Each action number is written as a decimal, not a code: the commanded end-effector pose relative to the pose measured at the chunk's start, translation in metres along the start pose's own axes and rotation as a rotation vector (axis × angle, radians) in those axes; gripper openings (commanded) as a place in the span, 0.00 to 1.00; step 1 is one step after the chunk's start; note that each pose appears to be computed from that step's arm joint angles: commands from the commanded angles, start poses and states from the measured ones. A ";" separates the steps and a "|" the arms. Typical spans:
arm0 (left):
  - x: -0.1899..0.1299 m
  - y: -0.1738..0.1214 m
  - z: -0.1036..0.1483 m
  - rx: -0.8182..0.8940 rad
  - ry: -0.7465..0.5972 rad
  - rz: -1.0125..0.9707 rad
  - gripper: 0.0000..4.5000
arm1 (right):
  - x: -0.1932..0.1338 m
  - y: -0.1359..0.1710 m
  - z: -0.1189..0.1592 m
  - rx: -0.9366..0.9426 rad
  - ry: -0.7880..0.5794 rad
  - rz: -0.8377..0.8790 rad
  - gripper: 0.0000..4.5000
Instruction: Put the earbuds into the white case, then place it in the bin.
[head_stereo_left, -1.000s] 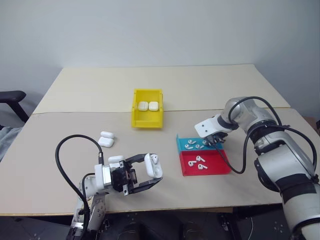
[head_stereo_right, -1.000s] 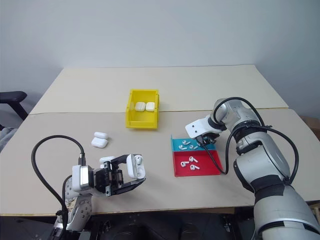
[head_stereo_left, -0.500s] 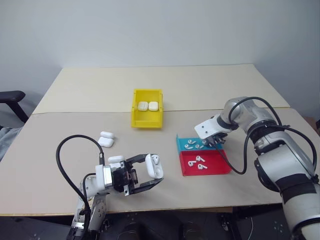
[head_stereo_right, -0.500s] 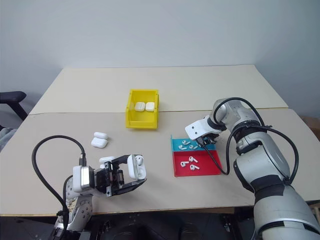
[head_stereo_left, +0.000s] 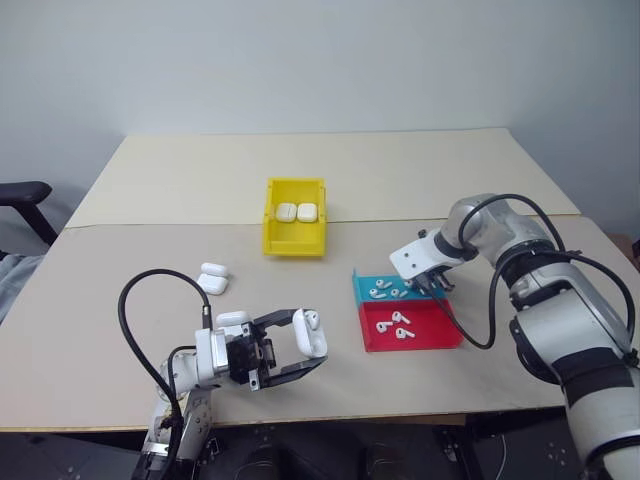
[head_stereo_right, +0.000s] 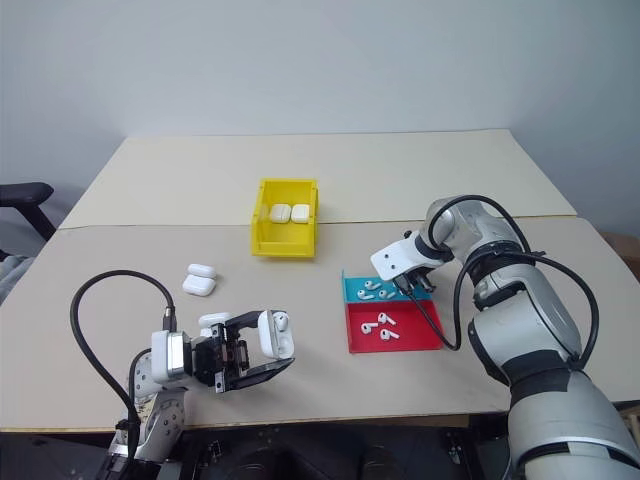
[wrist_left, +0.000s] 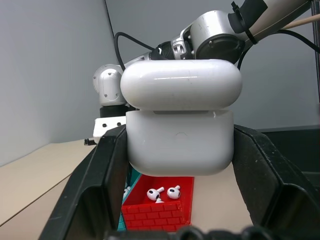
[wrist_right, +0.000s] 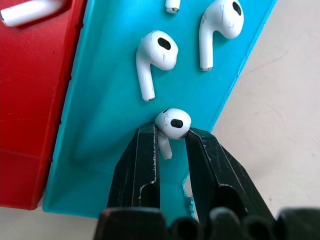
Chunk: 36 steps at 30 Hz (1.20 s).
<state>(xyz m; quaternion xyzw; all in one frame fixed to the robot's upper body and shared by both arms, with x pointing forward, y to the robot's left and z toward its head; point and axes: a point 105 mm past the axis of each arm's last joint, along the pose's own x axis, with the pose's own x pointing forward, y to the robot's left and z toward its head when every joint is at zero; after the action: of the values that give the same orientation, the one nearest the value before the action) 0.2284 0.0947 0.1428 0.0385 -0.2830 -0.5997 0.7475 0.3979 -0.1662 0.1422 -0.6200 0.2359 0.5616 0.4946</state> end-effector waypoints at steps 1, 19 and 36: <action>0.006 0.005 0.008 0.032 -0.042 0.007 0.62 | -0.037 -0.016 0.008 0.075 -0.142 -0.133 0.17; 0.059 0.043 0.035 -0.034 -0.243 -0.047 0.62 | -0.203 0.055 0.117 0.575 -1.227 -0.594 0.17; 0.082 0.043 0.061 -0.163 -0.354 -0.175 0.62 | -0.185 0.080 0.173 0.459 -1.422 -0.472 0.17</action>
<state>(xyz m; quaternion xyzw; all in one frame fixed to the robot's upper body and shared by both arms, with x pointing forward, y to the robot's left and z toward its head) 0.2523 0.0478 0.2306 -0.1076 -0.3359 -0.6763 0.6466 0.2072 -0.0959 0.3025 -0.0182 -0.1452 0.6396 0.7546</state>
